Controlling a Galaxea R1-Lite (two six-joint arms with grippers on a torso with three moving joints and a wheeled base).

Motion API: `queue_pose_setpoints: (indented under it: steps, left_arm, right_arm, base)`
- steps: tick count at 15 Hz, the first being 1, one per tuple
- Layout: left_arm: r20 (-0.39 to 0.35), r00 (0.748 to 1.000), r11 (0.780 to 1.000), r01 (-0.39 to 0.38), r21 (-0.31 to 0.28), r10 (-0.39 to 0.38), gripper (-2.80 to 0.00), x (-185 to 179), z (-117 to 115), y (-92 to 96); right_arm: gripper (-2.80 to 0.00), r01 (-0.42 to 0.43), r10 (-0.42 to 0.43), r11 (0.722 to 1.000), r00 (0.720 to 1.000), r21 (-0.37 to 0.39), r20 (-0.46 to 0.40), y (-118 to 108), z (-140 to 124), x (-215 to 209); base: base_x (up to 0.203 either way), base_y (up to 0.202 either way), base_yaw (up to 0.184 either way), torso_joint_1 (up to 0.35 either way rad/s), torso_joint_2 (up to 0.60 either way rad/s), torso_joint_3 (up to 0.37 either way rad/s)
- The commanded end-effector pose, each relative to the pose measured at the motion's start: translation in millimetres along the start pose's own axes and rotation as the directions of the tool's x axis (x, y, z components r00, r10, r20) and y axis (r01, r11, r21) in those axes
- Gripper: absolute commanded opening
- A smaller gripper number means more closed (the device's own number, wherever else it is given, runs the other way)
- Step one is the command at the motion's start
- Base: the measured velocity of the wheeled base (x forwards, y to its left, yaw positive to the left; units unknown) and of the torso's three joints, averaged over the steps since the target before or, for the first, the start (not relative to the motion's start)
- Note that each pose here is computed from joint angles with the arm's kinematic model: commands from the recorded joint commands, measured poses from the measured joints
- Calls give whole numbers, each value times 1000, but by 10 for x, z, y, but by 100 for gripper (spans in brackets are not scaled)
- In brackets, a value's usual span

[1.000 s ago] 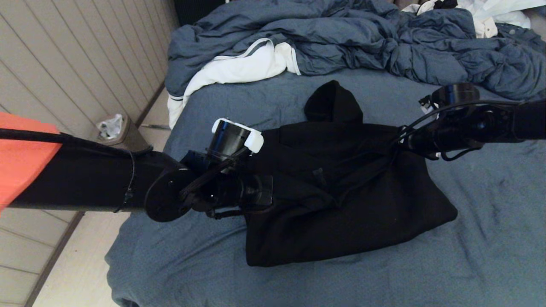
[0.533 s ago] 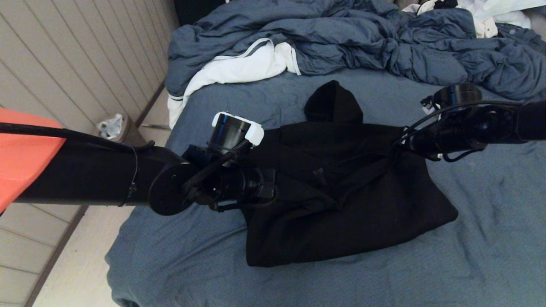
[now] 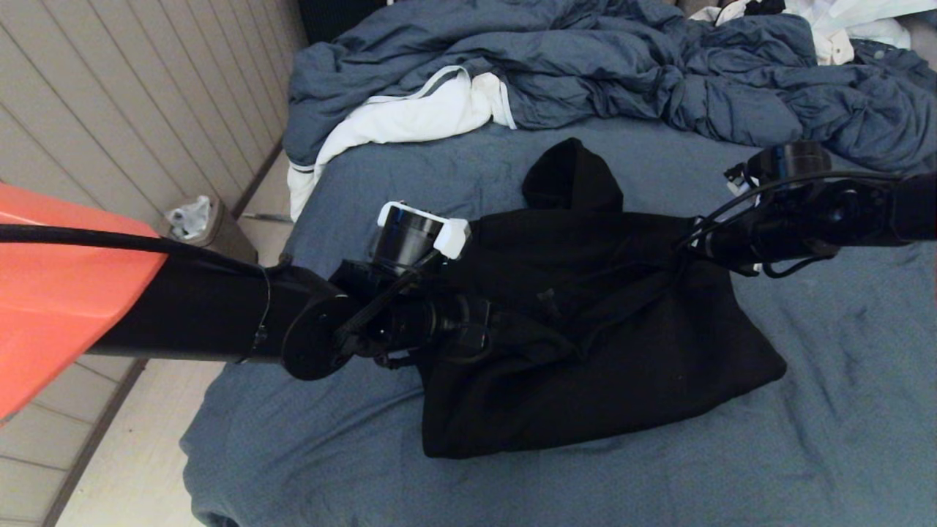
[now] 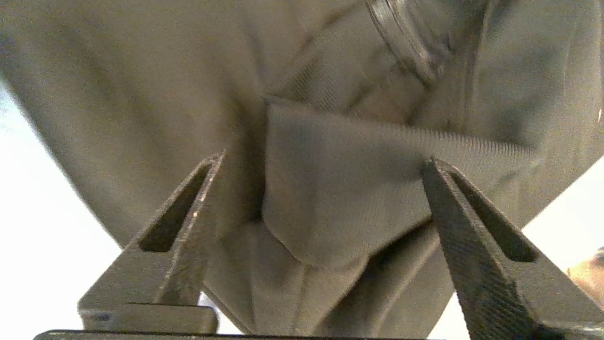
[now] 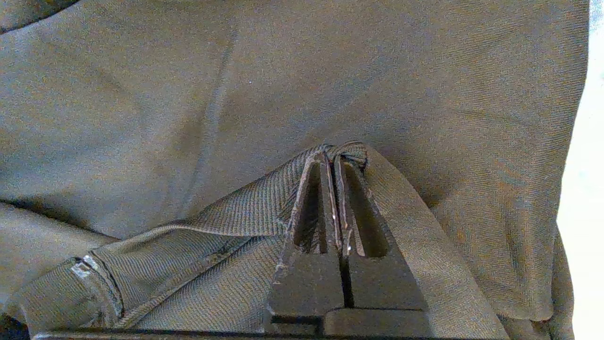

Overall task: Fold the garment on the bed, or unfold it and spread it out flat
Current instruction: Fold the black sweatshirt

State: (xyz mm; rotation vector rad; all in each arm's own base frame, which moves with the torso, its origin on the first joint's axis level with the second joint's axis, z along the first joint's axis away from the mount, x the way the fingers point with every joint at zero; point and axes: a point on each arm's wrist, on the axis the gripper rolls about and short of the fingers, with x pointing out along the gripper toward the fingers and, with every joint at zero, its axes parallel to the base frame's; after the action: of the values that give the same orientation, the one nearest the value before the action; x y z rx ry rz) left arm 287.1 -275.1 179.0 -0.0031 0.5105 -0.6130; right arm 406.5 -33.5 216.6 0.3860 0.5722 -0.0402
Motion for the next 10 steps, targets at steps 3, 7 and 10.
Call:
queue_pose_setpoints:
  steps: [3, 7, 10]
  left_arm:
    - [-22, 1000, 1000, 15, 4, -15, 0, 70, -63, -25]
    - [-24, 1000, 1000, 17, 4, -17, -280, 98, -68, -28]
    - [-20, 1000, 1000, 20, 1, -20, -280, 65, -59, -32]
  right_arm:
    - [-280, -5, 5, 1000, 1000, 1, -1, 8, -1, -14]
    - [-280, -3, 3, 1000, 1000, 2, 0, 8, -1, -14]
    - [-280, -3, 3, 1000, 1000, 3, 0, 11, -5, -41]
  base:
    - [0, 0, 0, 0, 0, 0]
    - [0, 0, 0, 0, 0, 0]
    - [0, 0, 0, 0, 0, 0]
